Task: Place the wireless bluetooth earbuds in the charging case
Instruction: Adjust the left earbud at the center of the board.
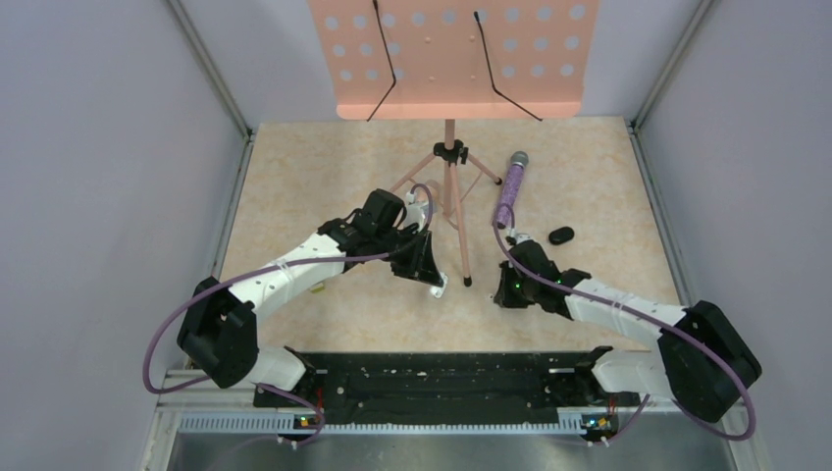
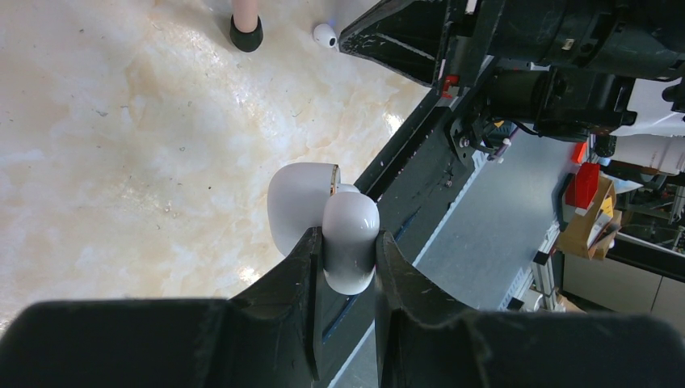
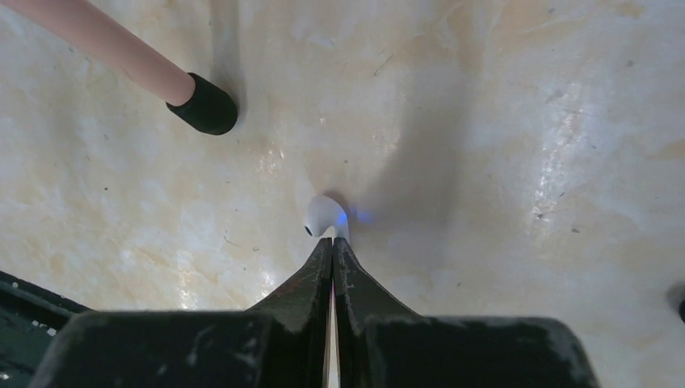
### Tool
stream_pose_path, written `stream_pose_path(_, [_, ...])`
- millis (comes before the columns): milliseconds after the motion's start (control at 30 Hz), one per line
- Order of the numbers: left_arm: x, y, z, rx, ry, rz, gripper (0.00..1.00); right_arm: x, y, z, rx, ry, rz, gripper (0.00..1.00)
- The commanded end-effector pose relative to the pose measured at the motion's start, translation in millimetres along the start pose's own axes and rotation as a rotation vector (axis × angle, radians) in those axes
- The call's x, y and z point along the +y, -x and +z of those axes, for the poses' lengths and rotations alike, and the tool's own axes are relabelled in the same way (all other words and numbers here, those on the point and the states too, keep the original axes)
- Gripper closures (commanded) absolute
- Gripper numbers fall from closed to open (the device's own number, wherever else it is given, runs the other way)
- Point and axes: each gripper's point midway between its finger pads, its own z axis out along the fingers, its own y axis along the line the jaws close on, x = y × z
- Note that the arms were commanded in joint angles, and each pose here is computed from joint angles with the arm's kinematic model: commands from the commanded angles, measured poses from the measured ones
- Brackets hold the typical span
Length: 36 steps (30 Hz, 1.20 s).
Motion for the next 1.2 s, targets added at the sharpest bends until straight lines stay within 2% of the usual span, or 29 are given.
stream_pose_path(0, [-13.3,14.5,-6.2,-0.044,-0.033,0.038,1.0,-1.9,28.8,-17.2,-0.118,-0.019,0.1,1.0])
stream_pose_path(133, [-12.8,13.6,-5.3,-0.039,-0.035,0.039,1.0,-16.8,32.8,-22.7,-0.144,-0.009,0.214,1.0])
stream_pose_path(233, [-12.9,12.3,-5.8,-0.041,-0.038,0.04,1.0,-16.6,34.2,-27.3,-0.157,0.006,0.218,1.0])
stream_pose_path(333, [-12.6,11.8,-5.7,-0.044,-0.04,0.042,1.0,-3.3,37.2,-33.8,-0.168,0.059,0.172,0.89])
stream_pose_path(433, [-12.3,11.8,-5.1,-0.043,-0.04,0.041,1.0,14.3,36.8,-36.8,-0.164,0.079,0.085,0.7])
stream_pose_path(500, [-12.3,12.2,-4.3,-0.043,-0.042,0.038,1.0,17.5,32.2,-30.4,-0.136,0.052,0.048,0.66])
stream_pose_path(667, [-13.8,13.2,-5.8,-0.049,-0.043,0.039,1.0,17.1,23.1,-11.9,-0.088,-0.005,0.012,0.66])
stream_pose_path(1167, [-13.2,12.3,-6.2,-0.05,-0.041,0.039,1.0,1.9,19.6,14.0,-0.057,-0.146,-0.037,0.76])
